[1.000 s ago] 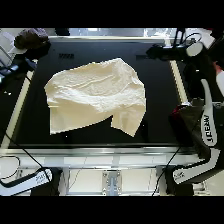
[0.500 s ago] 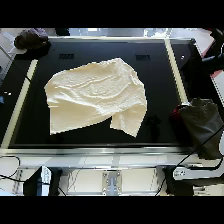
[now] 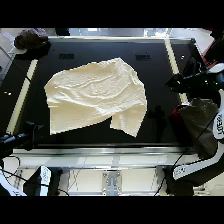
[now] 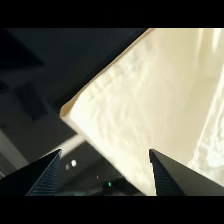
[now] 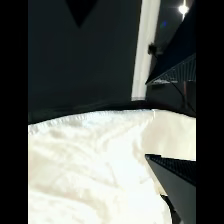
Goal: Fold the shirts.
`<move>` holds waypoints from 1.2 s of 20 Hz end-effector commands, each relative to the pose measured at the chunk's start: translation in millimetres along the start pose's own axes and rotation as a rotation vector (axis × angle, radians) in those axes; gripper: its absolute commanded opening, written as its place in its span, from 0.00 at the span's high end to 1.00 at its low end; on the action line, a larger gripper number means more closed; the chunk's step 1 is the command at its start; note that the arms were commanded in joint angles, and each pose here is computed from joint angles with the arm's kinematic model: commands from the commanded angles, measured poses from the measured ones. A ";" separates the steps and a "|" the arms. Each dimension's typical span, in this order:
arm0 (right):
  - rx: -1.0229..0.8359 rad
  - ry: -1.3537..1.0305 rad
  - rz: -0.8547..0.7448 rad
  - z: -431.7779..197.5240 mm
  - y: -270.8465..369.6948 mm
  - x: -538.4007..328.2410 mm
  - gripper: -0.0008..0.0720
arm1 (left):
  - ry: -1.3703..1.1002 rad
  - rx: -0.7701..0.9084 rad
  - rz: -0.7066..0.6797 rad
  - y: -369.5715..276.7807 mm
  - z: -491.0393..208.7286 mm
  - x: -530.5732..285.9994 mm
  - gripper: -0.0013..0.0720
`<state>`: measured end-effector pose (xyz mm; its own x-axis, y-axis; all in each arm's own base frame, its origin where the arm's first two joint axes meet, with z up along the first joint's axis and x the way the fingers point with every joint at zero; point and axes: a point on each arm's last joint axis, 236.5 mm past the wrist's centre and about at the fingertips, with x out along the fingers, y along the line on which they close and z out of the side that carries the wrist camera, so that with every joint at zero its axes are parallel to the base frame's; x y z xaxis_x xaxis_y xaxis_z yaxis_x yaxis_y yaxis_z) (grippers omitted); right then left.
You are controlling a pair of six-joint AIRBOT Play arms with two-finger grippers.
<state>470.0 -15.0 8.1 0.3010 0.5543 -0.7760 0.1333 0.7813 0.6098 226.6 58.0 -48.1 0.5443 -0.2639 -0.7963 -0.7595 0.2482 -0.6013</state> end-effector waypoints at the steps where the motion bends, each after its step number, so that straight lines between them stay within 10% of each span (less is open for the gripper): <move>1: 0.006 0.065 0.063 -8.1 -2.0 30.8 0.32 | 0.137 -0.068 0.060 22.5 -20.6 15.0 0.13; 16: -0.018 0.080 0.112 -11.7 11.7 30.5 0.32 | 0.178 -0.136 -0.012 21.8 -3.8 57.8 0.20; 19: -0.018 0.108 0.130 -18.4 16.0 29.3 0.40 | 0.119 -0.142 -0.044 16.1 11.5 61.6 0.35; 24: -0.020 0.115 0.148 -20.0 22.4 30.4 0.40 | 0.093 -0.087 -0.109 -1.4 16.4 63.7 0.91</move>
<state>464.6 20.3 -6.8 0.2148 0.6811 -0.6999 0.0811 0.7017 0.7078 258.7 56.2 -103.0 0.5626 -0.3775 -0.7355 -0.7593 0.1160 -0.6403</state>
